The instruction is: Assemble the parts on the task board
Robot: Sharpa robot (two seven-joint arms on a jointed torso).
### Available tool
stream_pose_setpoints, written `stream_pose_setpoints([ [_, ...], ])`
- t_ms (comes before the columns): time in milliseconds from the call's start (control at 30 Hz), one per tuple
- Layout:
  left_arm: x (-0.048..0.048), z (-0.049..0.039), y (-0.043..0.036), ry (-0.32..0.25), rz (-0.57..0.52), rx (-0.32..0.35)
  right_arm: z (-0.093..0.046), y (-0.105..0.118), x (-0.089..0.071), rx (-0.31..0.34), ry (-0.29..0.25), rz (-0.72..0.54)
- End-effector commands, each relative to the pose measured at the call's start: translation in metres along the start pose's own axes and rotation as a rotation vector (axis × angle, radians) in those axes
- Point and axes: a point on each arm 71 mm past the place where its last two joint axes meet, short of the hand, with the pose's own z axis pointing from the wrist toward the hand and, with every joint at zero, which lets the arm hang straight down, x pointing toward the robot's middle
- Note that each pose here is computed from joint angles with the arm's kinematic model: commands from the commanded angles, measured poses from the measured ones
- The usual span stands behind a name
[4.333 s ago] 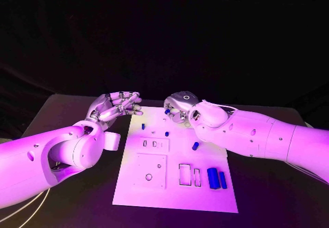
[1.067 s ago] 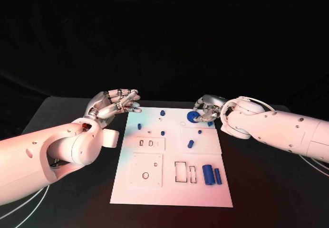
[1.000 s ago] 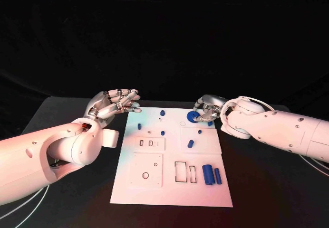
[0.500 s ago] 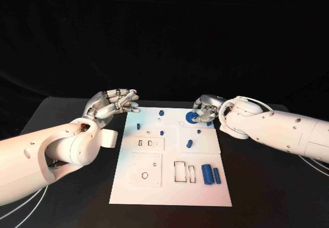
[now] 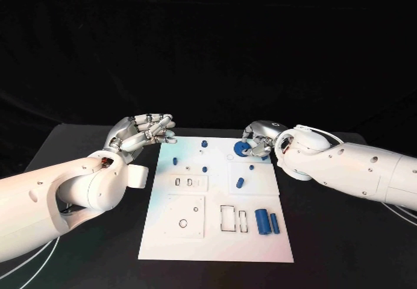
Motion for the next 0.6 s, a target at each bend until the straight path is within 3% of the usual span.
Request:
stream_pose_setpoints([
  [33,0.0016,0.0005,-0.0011,0.017,-0.01,0.005,-0.005,0.005,-0.003,-0.014,-0.06,-0.036],
  [300,0.0013,0.0008,-0.0008,0.016,-0.01,0.004,-0.012,0.032,-0.016,-0.079,-0.148,-0.062],
  [600,0.0023,0.0008,-0.0009,0.018,-0.011,0.005,-0.006,0.069,-0.017,-0.153,-0.182,-0.105],
])
